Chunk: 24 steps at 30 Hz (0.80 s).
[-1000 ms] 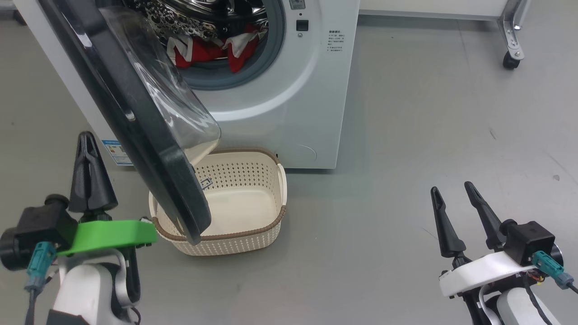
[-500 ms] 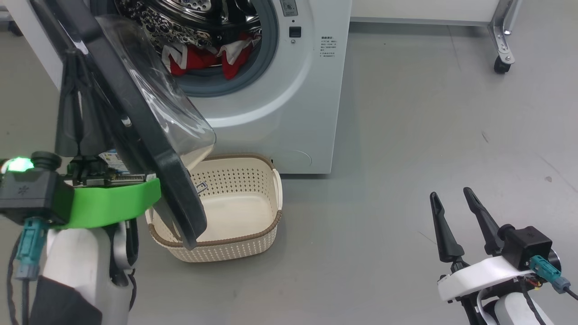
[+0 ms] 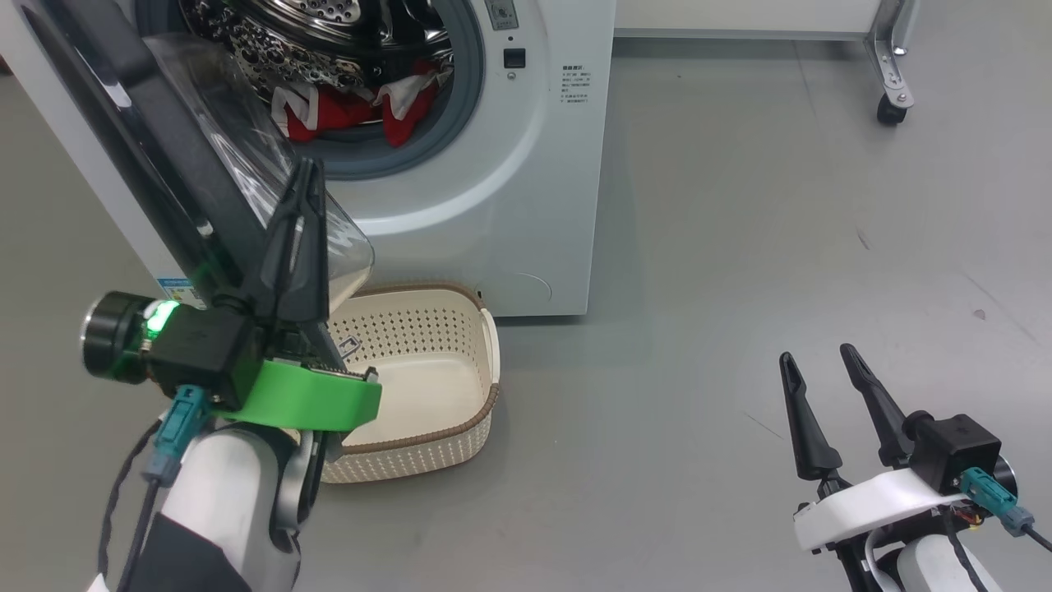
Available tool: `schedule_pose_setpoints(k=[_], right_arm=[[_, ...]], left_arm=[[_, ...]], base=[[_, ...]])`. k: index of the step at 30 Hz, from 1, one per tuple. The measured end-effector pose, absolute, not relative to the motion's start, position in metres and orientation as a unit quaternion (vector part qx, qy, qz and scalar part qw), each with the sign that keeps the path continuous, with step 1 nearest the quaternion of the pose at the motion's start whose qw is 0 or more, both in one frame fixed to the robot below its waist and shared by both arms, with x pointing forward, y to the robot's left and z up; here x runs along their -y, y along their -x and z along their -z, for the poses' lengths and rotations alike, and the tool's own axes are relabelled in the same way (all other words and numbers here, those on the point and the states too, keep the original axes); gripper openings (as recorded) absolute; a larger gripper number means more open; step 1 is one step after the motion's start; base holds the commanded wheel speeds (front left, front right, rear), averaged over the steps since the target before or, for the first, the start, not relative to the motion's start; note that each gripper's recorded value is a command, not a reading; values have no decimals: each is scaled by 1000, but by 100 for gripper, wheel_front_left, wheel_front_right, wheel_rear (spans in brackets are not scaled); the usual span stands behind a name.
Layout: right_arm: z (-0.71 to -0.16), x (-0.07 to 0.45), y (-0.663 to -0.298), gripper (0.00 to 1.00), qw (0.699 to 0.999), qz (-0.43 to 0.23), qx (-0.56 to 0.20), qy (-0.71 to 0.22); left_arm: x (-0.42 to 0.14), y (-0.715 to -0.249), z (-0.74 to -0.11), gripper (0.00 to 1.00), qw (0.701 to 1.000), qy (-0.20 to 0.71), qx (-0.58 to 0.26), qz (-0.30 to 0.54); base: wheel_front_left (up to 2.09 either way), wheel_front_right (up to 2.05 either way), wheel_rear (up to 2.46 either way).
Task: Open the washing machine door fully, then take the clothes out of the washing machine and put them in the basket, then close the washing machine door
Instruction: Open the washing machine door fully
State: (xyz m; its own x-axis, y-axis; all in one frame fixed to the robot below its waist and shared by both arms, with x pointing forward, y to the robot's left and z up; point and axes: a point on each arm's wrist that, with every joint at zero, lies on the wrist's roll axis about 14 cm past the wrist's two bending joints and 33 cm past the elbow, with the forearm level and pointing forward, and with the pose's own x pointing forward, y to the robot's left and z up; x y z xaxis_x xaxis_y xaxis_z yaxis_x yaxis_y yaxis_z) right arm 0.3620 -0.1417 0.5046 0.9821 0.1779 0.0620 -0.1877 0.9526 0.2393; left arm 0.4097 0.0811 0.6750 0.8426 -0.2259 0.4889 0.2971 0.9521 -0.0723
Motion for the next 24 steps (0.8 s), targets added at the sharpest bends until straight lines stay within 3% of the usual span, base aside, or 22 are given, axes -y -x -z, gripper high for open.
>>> schedule_pose_setpoints(k=[10,24], right_arm=[[-501,143,-358,100,988,-92,16,-121],[-495,155,-352,100,990,-74,9,-120]], left_arm=[[-63,-413,-600,0,977,96,113,154],[-49,-416,-539,0,981,98,5,165]], base=[[0,0,0],[0,0,0]])
